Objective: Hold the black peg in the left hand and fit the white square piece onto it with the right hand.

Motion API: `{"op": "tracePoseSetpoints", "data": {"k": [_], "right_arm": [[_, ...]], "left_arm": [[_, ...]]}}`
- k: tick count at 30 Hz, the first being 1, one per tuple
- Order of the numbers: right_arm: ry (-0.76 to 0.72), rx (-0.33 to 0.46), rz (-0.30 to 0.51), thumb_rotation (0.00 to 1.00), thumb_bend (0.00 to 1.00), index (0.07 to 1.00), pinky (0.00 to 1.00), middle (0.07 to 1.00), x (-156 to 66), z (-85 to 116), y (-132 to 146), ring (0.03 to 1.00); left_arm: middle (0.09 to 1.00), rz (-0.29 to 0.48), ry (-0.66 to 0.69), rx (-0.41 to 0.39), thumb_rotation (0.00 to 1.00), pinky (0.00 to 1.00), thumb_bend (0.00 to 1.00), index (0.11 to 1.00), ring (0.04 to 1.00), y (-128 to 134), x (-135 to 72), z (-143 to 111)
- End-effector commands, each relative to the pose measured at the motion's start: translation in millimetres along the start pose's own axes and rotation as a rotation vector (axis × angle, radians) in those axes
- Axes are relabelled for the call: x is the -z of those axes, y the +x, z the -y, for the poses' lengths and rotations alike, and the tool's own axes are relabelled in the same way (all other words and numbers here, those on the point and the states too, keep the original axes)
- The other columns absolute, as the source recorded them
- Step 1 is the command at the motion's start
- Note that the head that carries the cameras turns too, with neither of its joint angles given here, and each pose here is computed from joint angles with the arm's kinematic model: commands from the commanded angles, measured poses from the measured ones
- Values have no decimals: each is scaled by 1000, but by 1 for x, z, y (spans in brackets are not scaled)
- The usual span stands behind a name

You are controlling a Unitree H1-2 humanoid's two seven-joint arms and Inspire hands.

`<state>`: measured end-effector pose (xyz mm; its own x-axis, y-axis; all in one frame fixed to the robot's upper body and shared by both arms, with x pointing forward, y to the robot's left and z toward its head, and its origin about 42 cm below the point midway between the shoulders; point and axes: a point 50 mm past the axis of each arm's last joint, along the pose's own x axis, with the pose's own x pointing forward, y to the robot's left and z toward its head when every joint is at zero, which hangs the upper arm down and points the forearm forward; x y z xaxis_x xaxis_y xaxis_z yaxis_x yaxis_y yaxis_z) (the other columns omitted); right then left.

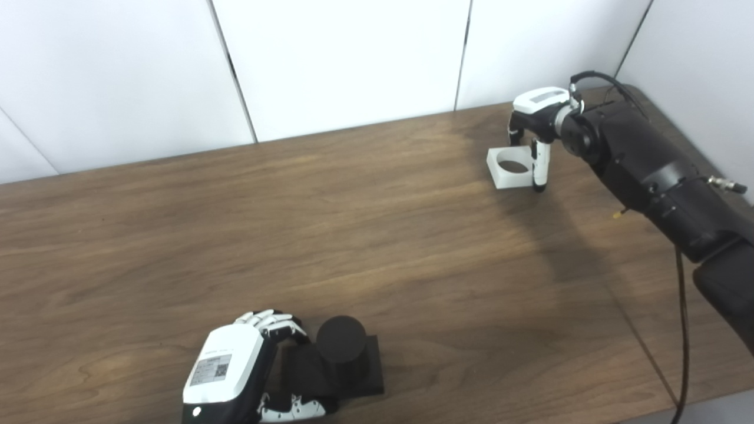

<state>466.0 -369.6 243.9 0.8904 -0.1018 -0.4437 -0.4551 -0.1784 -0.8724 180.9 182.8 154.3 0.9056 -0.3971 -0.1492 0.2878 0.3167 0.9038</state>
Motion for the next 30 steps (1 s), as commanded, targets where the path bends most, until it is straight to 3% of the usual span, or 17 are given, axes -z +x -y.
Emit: {"op": "tracePoseSetpoints", "data": {"k": [1,13,15,20,22,27,30], "right_arm": [[-6,43,-38,182,995,671,764,804,8,26,-5,877],[-9,9,-46,221,1000,723,744,844,5,27,-5,890],[-8,8,-45,223,1000,721,779,857,5,27,-5,911],[2,1,-54,237,1000,725,740,828,4,28,-4,884],[2,-3,-59,240,1000,729,767,837,4,29,-3,895],[-11,-21,-70,297,1000,755,774,829,1,29,-2,887],[-28,-27,-70,354,1000,780,828,865,-1,29,-3,924]], "left_arm": [[757,15,2,4,51,888,521,486,842,-2,-2,-4],[759,9,4,9,51,893,521,486,845,-2,-1,-4],[759,9,7,9,51,893,521,486,844,-2,-1,-4],[757,8,8,7,51,889,522,486,841,-1,0,-4],[758,6,5,9,51,888,521,486,842,-1,0,-4],[759,4,4,11,51,896,521,486,844,-1,-1,-4],[758,4,7,11,51,894,521,486,843,-1,-1,-5]]}}
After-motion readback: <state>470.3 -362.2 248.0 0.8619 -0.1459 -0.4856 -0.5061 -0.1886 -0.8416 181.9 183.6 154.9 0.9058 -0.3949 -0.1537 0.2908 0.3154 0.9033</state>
